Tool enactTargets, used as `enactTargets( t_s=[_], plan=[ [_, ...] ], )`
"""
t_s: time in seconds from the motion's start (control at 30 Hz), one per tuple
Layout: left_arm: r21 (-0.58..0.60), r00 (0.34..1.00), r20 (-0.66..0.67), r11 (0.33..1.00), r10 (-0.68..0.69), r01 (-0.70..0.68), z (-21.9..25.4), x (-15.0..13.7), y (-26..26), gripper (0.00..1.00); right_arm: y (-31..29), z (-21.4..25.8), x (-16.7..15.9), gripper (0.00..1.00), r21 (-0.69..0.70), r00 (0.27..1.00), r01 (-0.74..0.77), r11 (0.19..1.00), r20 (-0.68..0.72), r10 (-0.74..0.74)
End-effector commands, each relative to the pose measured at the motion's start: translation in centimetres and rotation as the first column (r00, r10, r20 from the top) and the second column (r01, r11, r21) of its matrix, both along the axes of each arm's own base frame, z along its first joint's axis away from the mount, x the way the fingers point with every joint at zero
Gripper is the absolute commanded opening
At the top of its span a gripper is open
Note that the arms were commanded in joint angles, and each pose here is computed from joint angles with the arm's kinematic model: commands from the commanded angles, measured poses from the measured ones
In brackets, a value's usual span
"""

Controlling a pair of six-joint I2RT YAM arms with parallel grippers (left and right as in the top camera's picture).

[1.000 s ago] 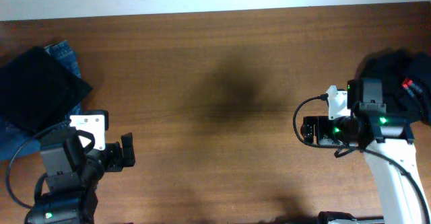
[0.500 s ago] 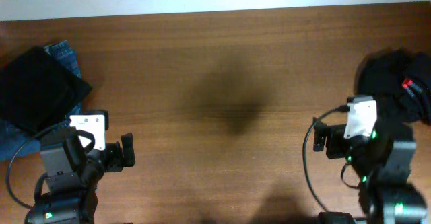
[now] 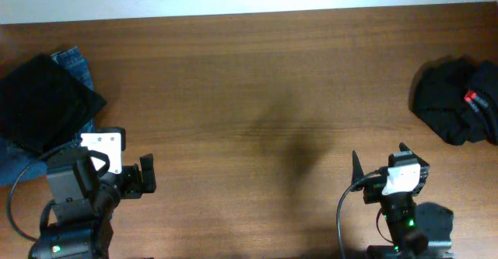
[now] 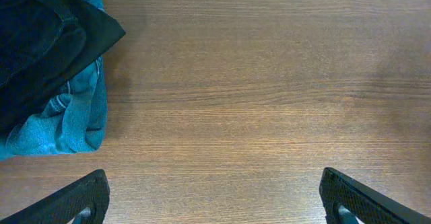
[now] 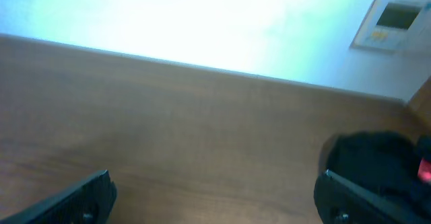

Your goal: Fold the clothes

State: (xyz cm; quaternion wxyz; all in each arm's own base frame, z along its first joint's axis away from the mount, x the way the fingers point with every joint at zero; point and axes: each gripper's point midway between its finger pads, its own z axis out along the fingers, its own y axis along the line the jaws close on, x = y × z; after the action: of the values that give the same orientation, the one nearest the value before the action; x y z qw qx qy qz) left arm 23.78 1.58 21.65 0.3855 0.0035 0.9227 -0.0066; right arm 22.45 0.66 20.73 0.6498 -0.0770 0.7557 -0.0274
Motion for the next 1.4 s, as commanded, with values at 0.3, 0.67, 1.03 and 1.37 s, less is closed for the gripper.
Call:
enactTargets(
  t_s=[0.3, 0.67, 1.03, 1.37],
  plan=[
    [0.006, 1.0, 0.001, 1.0, -0.017, 0.017, -0.1, -0.1, -0.1, 0.99, -0.3, -1.4, 2.1, 0.99, -0.037, 0.976, 0.017, 0.999, 0.217, -0.008],
    [0.006, 1.0, 0.001, 1.0, -0.017, 0.017, -0.1, -0.1, -0.1, 0.99, -0.5, -5.0, 2.2, 0.99, -0.031, 0.996, 0.019, 0.999, 0.086, -0.017],
    [0.006, 1.0, 0.001, 1.0, -0.017, 0.017, -0.1, -0.1, -0.1, 0.99, -0.5, -5.0, 2.2, 0.99, -0.031, 0.996, 0.02, 0.999, 0.086, -0.017],
    [0.006, 1.0, 0.001, 1.0, -0.017, 0.017, -0.1, -0.1, -0.1, 0.99, -0.5, -5.0, 2.2, 0.98, -0.031, 0.996, 0.019, 0.999, 0.086, -0.017]
  ],
)
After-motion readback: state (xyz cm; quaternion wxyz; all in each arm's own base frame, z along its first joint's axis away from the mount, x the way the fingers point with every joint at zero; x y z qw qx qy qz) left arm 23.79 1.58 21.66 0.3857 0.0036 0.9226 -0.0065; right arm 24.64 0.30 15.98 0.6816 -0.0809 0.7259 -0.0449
